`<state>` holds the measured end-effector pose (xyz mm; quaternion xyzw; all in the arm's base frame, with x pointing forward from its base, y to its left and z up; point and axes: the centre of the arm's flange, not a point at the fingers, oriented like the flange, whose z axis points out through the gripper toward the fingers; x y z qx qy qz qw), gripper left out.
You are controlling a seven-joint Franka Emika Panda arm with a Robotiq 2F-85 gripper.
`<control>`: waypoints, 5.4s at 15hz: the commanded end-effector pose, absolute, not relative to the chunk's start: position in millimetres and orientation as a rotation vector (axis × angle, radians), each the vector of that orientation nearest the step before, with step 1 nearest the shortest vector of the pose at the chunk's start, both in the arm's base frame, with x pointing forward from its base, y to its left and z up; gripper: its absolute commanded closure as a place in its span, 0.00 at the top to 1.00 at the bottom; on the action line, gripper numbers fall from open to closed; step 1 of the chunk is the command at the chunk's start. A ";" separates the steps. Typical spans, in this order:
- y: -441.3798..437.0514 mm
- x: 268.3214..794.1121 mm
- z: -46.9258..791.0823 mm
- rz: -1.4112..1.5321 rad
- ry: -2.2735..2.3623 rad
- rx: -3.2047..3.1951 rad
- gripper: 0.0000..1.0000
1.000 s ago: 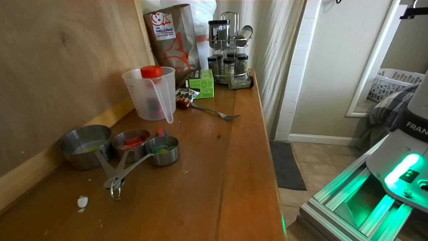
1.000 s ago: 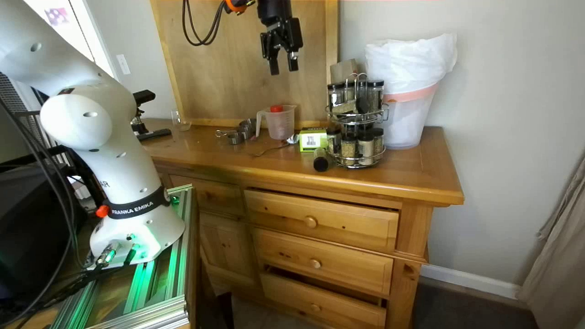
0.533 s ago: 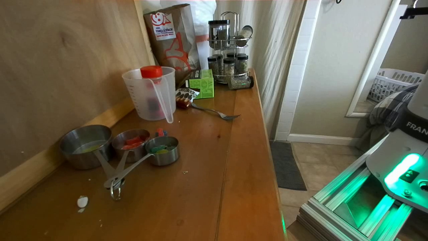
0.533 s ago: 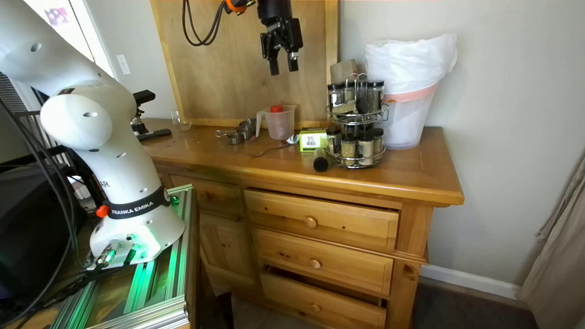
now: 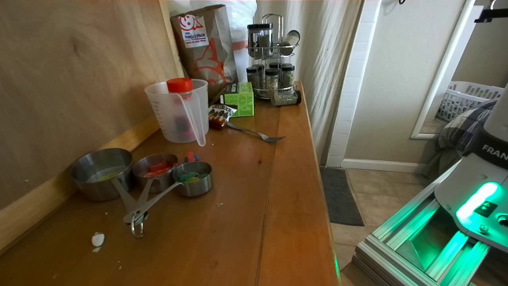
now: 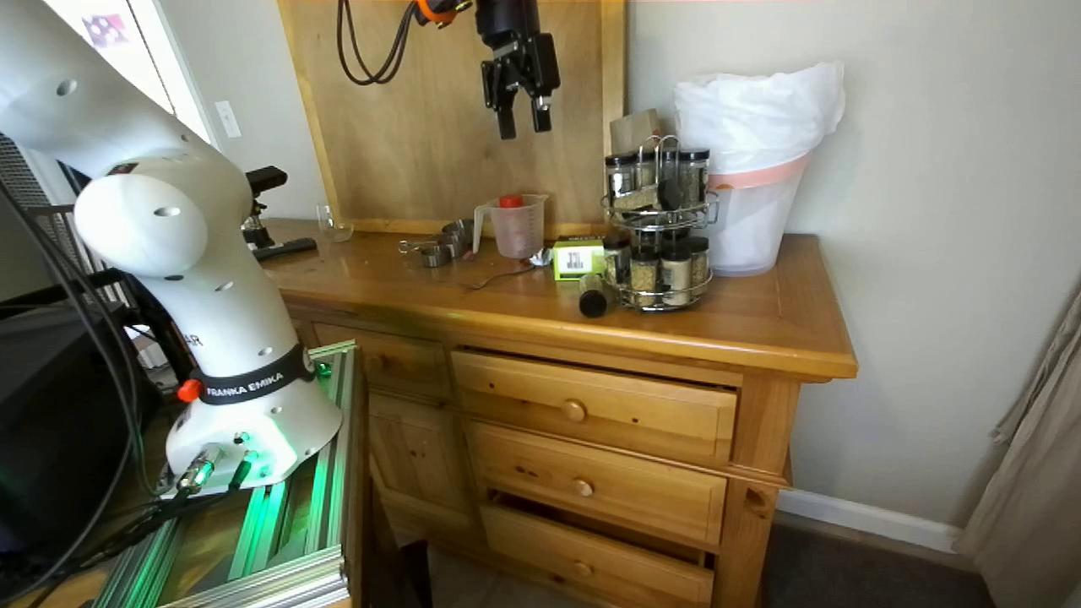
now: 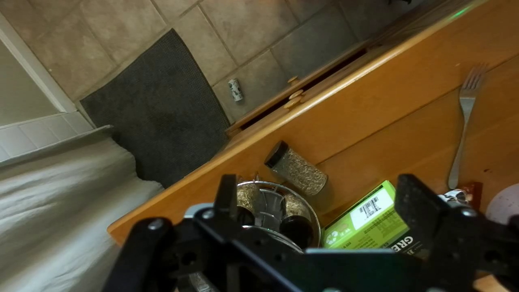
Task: Put the fork in the plastic jar
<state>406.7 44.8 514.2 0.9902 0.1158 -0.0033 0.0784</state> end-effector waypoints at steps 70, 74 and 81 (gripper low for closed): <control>239.5 396.9 236.7 -0.085 0.332 3.069 0.55; 242.6 390.3 238.6 -0.127 0.372 3.089 0.27; 235.2 385.3 258.7 -0.155 0.414 3.129 0.00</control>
